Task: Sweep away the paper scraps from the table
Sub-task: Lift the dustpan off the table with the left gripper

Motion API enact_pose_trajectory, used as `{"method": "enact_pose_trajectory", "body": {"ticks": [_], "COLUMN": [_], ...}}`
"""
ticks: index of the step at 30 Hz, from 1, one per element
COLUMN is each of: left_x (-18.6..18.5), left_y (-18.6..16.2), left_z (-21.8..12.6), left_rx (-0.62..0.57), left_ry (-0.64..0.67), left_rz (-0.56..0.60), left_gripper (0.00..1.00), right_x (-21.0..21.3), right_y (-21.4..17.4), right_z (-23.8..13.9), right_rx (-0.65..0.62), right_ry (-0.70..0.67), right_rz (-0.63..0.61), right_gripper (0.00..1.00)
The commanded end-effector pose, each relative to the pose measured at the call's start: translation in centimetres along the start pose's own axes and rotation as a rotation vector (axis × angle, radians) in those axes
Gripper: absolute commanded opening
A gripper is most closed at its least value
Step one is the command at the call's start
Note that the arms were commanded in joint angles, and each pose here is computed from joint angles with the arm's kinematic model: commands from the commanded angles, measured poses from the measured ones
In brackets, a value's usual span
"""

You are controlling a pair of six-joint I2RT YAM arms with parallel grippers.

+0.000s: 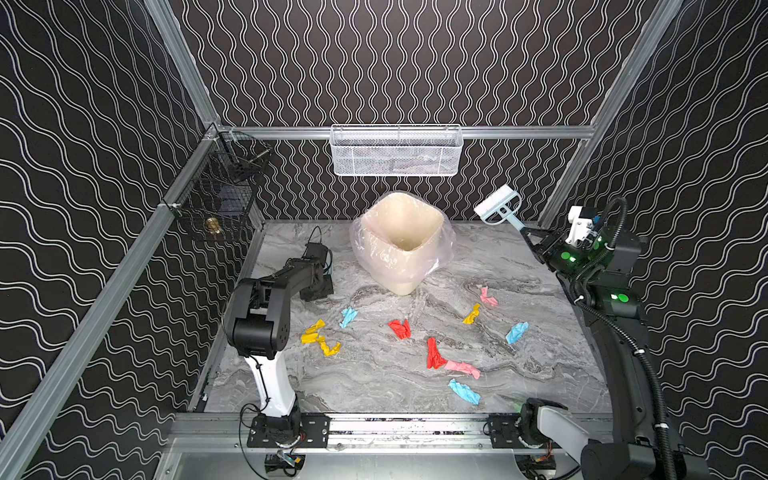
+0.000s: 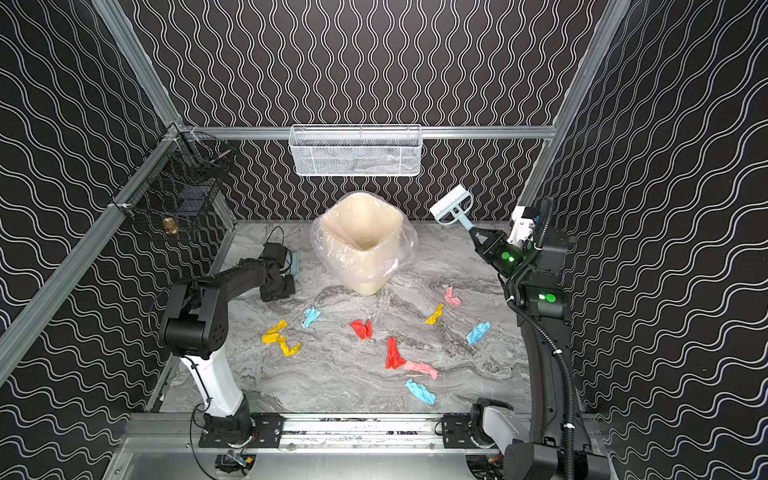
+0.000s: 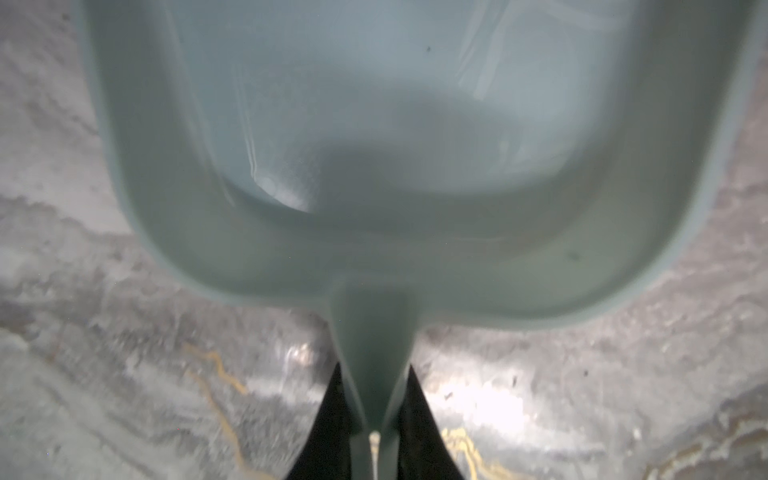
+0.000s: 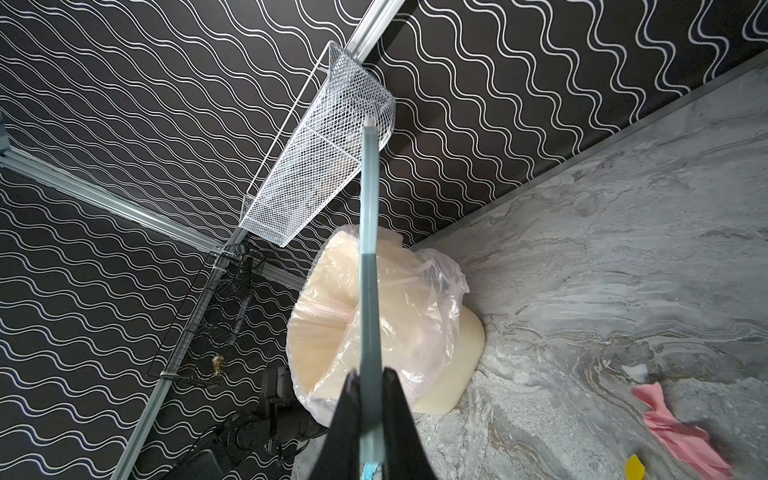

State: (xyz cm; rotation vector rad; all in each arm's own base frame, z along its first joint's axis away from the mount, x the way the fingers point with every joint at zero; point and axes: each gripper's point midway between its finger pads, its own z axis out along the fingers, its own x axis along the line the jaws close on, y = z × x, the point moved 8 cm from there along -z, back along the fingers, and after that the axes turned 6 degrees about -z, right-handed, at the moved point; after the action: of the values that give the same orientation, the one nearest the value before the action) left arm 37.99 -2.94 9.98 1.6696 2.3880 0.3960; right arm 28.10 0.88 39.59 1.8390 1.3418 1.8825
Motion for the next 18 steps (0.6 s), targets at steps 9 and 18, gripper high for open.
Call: {"method": "enact_pose_trajectory", "body": {"ticks": [9, 18], "left_x": [0.2, 0.9], "left_y": [-0.5, -0.8], "left_z": [-1.6, -6.2], "left_rx": [0.012, -0.027], "left_ry": [-0.026, -0.052], "left_rz": [0.028, 0.043], "left_gripper": [0.08, 0.08], "right_x": [0.6, 0.4], "right_y": [0.5, 0.2], "right_z": [-0.1, -0.2], "right_rx": [-0.015, 0.012], "right_ry": [0.022, -0.007], "right_rz": [-0.013, -0.012], "right_gripper": [0.0, 0.0]}}
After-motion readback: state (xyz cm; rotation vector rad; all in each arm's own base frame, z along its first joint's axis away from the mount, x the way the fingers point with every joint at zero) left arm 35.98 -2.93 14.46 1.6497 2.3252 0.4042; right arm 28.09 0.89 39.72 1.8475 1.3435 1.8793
